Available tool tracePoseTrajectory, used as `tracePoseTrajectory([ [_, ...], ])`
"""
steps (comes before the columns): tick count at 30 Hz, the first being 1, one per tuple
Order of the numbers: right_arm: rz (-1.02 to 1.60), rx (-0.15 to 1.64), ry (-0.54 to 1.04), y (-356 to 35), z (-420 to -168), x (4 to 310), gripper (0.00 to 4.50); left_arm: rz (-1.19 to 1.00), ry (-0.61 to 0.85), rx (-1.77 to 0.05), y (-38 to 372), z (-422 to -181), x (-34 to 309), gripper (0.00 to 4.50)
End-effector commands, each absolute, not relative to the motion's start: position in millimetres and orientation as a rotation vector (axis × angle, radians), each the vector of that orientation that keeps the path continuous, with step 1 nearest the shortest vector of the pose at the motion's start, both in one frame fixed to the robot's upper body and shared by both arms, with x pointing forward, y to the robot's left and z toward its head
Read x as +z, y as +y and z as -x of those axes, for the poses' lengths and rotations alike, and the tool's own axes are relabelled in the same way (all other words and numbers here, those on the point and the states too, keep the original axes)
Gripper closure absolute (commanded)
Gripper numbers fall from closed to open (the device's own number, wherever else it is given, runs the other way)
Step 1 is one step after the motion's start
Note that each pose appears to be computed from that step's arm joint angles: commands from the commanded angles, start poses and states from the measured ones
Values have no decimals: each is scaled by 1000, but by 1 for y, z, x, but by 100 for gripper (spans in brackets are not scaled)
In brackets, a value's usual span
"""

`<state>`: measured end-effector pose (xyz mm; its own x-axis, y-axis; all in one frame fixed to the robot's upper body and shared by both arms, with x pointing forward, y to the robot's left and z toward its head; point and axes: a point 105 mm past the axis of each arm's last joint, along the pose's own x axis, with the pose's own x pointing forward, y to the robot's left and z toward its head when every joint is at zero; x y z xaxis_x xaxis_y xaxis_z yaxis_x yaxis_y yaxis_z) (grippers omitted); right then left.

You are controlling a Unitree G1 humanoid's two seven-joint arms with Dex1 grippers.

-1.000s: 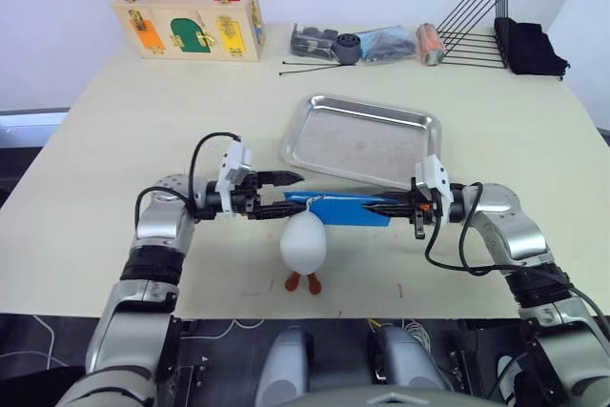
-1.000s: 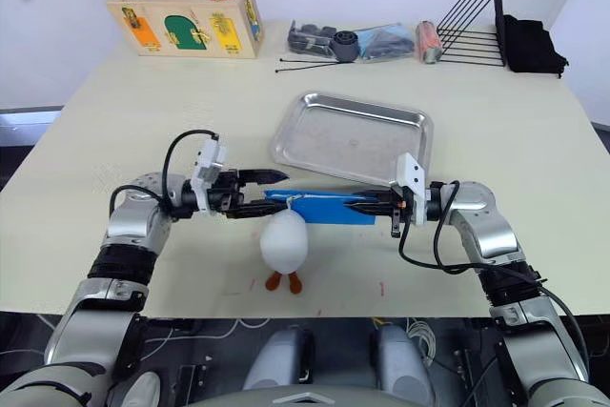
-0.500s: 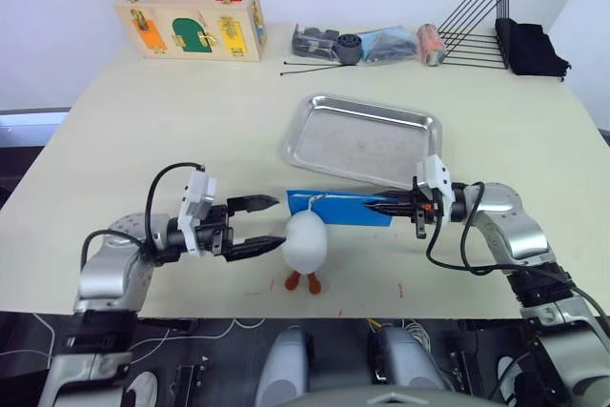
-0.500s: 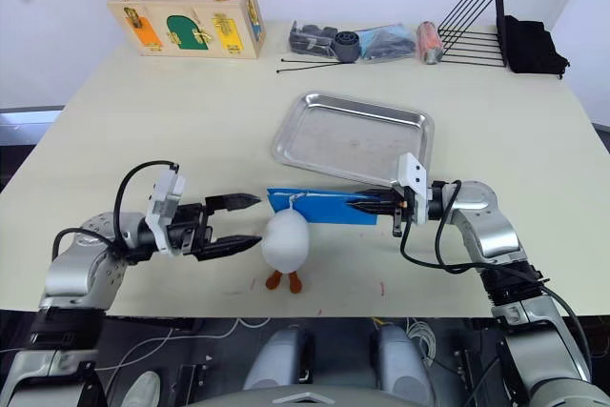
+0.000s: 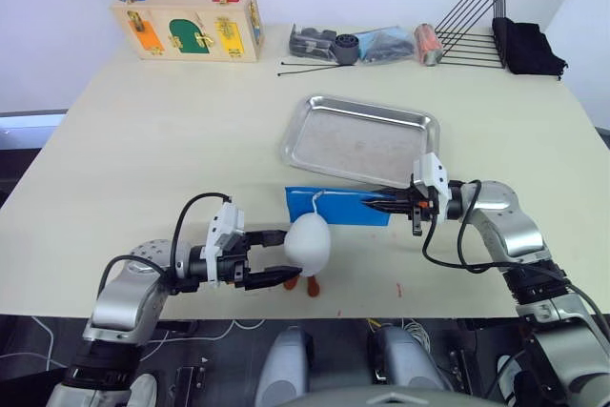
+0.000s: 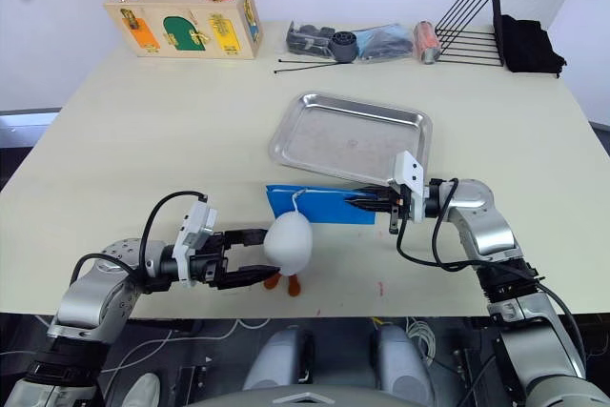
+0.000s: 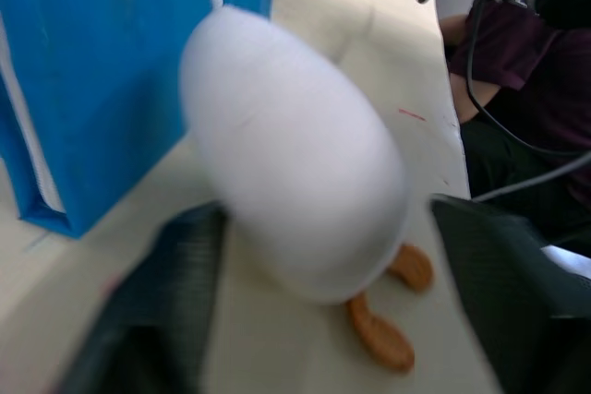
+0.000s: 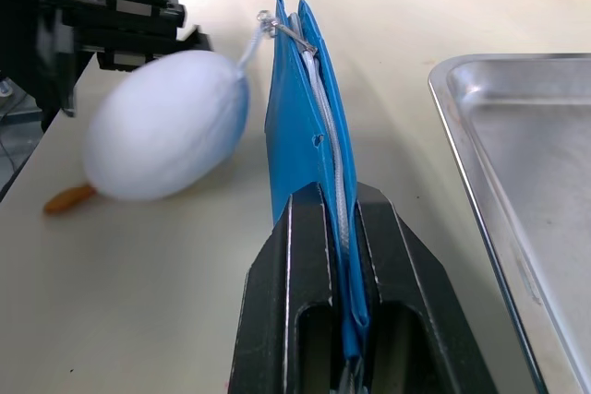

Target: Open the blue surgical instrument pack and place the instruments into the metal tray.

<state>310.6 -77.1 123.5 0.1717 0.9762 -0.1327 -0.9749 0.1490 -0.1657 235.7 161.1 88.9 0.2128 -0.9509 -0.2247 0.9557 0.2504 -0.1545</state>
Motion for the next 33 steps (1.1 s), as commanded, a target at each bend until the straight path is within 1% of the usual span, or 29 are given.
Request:
tracePoseTrajectory([
  [1,240,1396,-20,-77,-313,126,450,-2,258,-1320,166,-239,100,262],
  [2,239,1395,-21,-77,-313,126,450,-6,254,-1318,167,-240,101,321],
  [3,238,1395,-22,-76,-313,127,450,-12,247,-1314,168,-241,102,332],
  [4,238,1395,-22,-76,-313,126,450,-20,241,-1310,170,-243,104,376],
  [6,236,1394,-21,-76,-313,126,450,-28,228,-1296,174,-247,108,446],
  [13,230,1390,-22,-76,-312,124,450,-39,214,-1264,189,-253,116,446],
  [17,228,1390,-27,-75,-311,124,450,-15,202,-1267,183,-251,116,446],
  [18,227,1390,-27,-75,-311,123,450,12,229,-1271,181,-250,115,446],
  [20,227,1389,-29,-74,-311,123,450,29,239,-1257,181,-251,115,398],
  [22,225,1389,-31,-74,-311,123,450,41,232,-1238,181,-253,116,328],
  [25,222,1387,-30,-74,-310,122,450,55,262,-1233,179,-252,110,174],
  [29,222,1383,-31,-74,-311,122,450,64,278,-1227,170,-253,101,3],
  [33,222,1379,-33,-73,-312,123,450,105,277,-1231,155,-256,94,3],
])
